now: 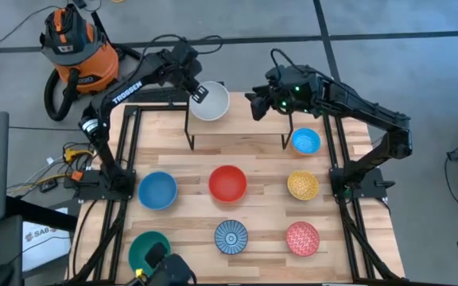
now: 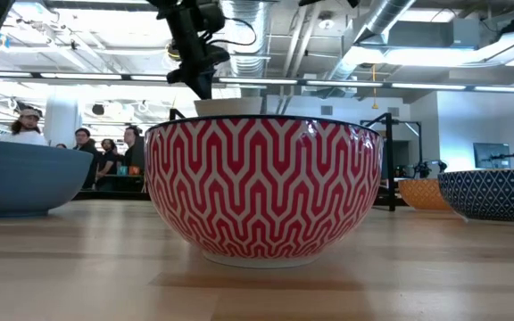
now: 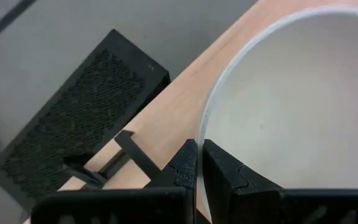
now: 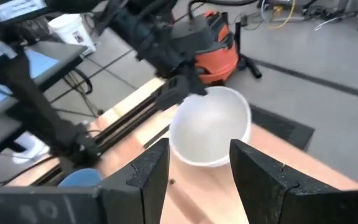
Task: Place and stack bowls onto a shelf
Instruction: Put the white bowl on the shelf, then stack the blue bowl on top of the white bowl on the shelf
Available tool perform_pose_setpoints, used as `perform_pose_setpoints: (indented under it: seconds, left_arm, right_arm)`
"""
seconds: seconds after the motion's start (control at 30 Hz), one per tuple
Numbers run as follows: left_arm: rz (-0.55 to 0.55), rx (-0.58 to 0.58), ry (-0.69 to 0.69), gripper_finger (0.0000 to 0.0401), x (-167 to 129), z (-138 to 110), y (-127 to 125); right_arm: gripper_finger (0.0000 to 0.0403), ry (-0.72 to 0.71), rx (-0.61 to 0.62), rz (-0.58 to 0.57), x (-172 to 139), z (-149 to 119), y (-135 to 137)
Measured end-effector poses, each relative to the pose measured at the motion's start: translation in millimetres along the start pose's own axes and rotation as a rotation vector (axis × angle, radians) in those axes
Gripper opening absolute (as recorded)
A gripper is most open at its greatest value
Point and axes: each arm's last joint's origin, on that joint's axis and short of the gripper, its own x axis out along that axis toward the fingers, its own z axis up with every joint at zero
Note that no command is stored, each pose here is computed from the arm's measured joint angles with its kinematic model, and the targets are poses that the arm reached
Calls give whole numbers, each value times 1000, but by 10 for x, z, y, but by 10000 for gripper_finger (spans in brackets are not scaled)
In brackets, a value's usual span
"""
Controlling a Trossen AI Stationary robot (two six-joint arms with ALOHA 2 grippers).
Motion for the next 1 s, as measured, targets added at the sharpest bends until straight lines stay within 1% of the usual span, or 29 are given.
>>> perform_pose_setpoints:
  seconds: [0.07,0.2,0.33,0.4,0.57,0.67,0.87,0.93,1.0]
  left_arm:
    - [-15,-18,30,0,27,-21,47]
    - [-38,-49,35,1,31,-22,104]
    - [-76,-74,40,10,31,-25,134]
    - [-77,-84,40,19,34,-24,148]
    - [-85,-91,66,60,108,-32,183]
    - [-78,-81,38,92,82,-5,186]
    - [-41,-52,-10,142,-104,77,236]
    - [-37,-44,-3,153,-148,82,238]
    - [-40,-40,5,161,-203,66,234]
  right_arm:
    - [195,17,15,31,-6,-15,25]
    - [195,48,50,89,-9,-25,45]
    - [195,50,77,86,-1,-17,22]
    - [195,50,91,81,4,-11,7]
    - [195,53,111,80,4,-14,10]
    - [195,59,126,80,1,-23,17]
    - [195,72,153,40,-32,-88,80]
    - [195,93,156,23,-50,-129,103]
    - [195,124,138,-19,-71,-186,105]
